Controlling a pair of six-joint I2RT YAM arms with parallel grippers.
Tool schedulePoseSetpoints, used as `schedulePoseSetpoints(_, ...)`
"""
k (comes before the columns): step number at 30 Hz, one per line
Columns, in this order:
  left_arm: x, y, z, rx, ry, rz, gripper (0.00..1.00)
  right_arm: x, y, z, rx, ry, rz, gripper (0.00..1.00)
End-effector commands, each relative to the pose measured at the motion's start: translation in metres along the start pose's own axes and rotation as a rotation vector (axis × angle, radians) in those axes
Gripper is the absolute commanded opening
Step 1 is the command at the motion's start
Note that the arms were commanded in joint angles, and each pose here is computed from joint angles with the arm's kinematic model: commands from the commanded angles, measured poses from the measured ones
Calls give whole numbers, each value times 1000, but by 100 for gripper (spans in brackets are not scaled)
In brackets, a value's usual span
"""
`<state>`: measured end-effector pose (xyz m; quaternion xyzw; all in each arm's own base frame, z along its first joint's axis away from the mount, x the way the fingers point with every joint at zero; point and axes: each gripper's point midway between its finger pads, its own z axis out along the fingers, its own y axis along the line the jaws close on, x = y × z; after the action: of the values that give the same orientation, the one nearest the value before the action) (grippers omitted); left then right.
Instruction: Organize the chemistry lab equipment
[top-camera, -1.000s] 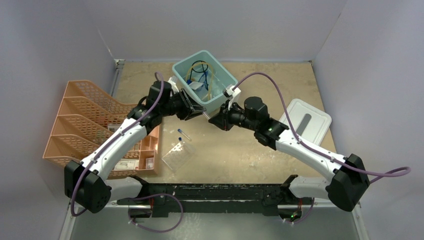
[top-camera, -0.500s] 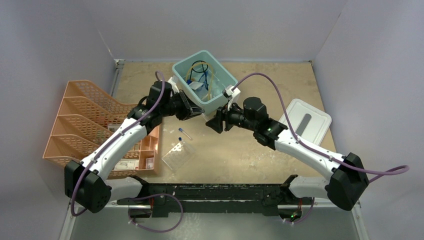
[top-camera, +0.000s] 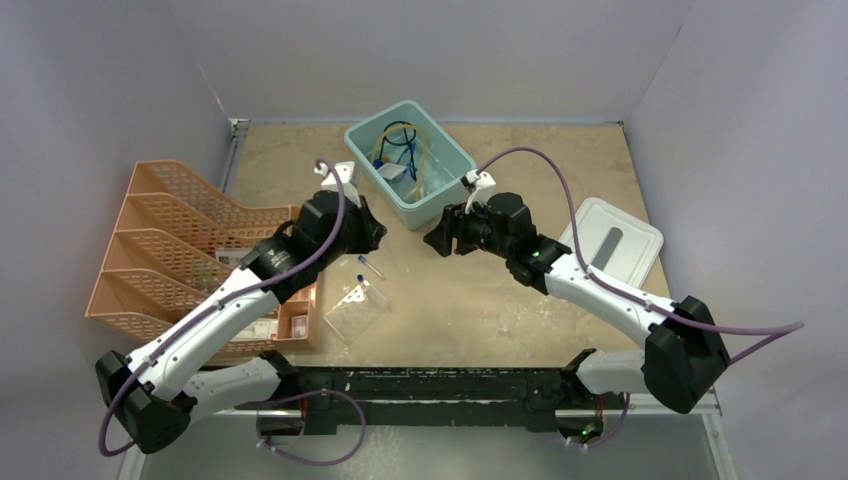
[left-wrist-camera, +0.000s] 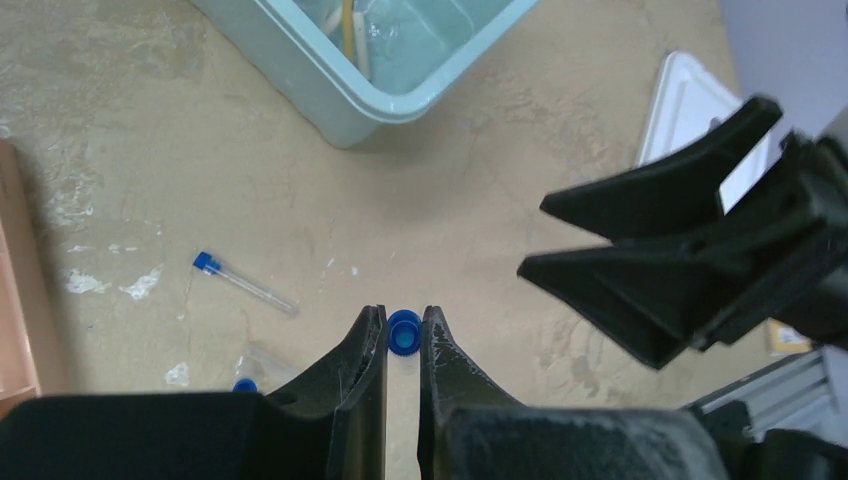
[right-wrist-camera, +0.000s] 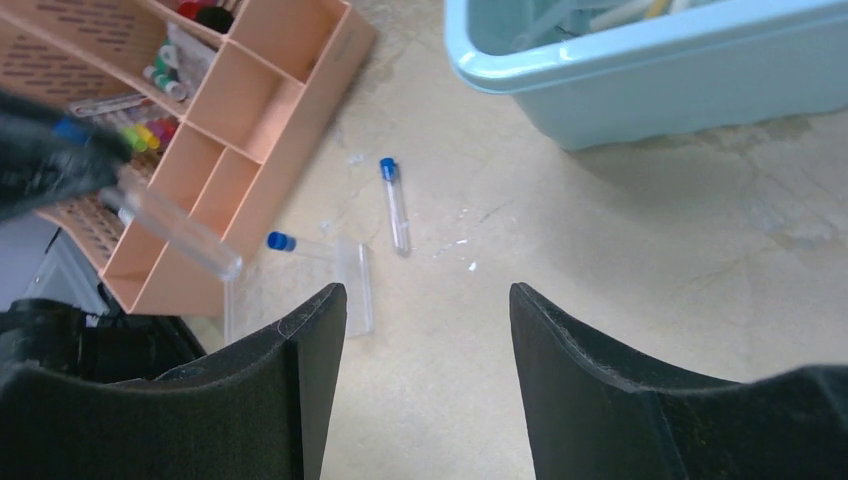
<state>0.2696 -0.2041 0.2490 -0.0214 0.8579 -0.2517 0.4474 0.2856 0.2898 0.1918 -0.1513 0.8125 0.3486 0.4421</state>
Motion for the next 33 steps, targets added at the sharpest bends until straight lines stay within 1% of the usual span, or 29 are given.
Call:
schedulePoseSetpoints(1,4,14,-6,-153,-89,140,0,-4,-13,5,42,-30,70,62)
schedulePoseSetpoints(4,20,11,-7,-212,-116,154,0,-2,-20,7,65,-28,83,62)
schedulePoseSetpoints(8,36,10,-14,-296,-188,182,0,1,-28,9,86,-17,92,62)
schedulePoseSetpoints(13,55,13,-15,-393,-286,180,0,6,-36,12,105,-4,103,62)
schedulePoseSetpoints(17,65,16,-10,-437,-360,133,0,10,-41,14,114,11,113,61)
schedulePoseSetpoints(21,76,27,-3,-481,-402,86,0,15,-44,15,118,34,122,61)
schedulePoseSetpoints(26,79,44,0,-564,-484,73,0,23,-47,15,120,70,127,61)
schedulePoseSetpoints(33,80,47,5,-605,-526,123,0,27,-51,15,137,102,128,60)
